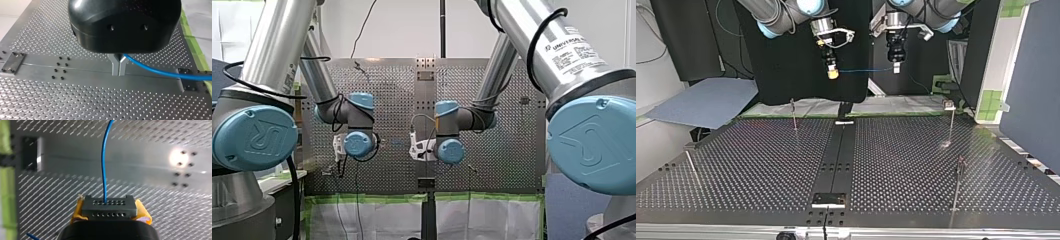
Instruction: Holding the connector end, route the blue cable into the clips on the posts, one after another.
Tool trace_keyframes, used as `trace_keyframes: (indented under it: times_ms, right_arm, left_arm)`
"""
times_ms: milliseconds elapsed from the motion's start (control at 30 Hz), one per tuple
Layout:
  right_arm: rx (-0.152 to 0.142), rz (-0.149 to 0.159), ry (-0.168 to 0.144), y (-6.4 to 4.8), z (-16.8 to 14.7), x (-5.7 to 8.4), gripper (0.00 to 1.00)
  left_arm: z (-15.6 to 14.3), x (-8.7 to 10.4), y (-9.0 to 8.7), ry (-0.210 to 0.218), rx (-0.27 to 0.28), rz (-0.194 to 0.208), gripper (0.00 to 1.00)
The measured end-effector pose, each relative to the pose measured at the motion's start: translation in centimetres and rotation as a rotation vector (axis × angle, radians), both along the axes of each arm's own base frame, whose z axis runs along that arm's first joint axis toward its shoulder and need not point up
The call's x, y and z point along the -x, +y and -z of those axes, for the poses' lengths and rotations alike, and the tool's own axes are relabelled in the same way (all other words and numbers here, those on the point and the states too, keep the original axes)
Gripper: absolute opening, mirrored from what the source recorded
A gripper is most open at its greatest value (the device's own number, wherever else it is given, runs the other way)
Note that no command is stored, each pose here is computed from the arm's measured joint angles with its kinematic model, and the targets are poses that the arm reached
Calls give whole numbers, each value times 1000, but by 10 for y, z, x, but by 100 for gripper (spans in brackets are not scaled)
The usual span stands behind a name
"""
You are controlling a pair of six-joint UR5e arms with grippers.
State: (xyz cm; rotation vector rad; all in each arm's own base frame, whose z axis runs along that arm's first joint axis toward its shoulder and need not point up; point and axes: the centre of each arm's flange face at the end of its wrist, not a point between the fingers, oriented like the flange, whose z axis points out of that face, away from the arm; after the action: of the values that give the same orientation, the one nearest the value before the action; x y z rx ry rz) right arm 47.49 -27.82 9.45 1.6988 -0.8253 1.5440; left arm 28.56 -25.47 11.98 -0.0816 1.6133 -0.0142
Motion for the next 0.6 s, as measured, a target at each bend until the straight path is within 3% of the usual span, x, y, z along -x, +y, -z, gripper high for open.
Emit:
trace_keyframes:
  times_ms: [433,600]
  right_arm:
    - [92,-65,-113,-12,-96,-27,0]
    - [110,-99,-153,-11,-129,-31,0]
  left_arm:
    - [-39,-2,18,-3,16,-48,0]
    - [-57,-6,23,-33,52,-66,0]
